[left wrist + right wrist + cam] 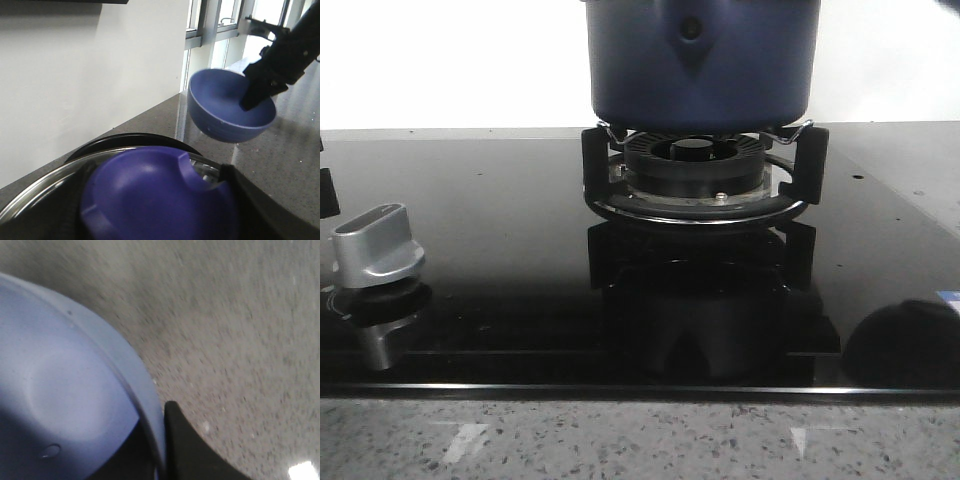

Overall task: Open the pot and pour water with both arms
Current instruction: 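Tilt the bowl with the right gripper to pour water into the saucepan, then set the bowl back on the counter and open the right gripper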

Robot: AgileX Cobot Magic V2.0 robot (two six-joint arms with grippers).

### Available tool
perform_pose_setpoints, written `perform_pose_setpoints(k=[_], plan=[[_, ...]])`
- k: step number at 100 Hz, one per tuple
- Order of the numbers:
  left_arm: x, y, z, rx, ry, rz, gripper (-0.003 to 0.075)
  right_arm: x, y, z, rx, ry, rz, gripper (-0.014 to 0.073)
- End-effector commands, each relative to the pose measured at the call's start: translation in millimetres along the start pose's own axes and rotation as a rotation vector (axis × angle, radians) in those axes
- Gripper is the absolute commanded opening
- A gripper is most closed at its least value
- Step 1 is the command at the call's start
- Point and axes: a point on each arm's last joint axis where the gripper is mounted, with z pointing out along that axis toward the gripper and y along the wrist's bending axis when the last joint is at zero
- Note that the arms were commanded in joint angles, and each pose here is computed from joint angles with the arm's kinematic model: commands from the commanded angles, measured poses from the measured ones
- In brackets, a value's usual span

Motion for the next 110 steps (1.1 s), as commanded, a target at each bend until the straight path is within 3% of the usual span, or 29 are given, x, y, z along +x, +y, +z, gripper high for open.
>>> perform_pose_setpoints(k=[1,31,54,63,79,92,110], plan=[[-28,-8,3,0.048,-0.129,-0.025,0.0263,10,-7,-6,-0.022,-0.072,0.017,-0.0059],[-36,-6,32,0.112,-0.142,-0.024,0.0263,49,-18,40,0.014,0.117,0.007,-0.0059],[-38,-1,53,0.143,-0.143,-0.025,0.0263,54,-20,45,0.026,0.142,-0.001,-0.0036],[-36,2,58,0.146,-0.142,-0.032,0.0263,54,-21,45,0.028,0.140,-0.002,0.0030],[-31,6,62,0.144,-0.134,-0.046,0.0263,54,-21,45,0.028,0.136,-0.002,0.0222],[-28,7,64,0.144,-0.128,-0.052,0.0263,53,-20,35,0.017,0.073,-0.005,0.0337],[-29,1,67,0.162,-0.134,0.019,0.0263,50,-16,-22,-0.037,-0.198,-0.017,0.0342]])
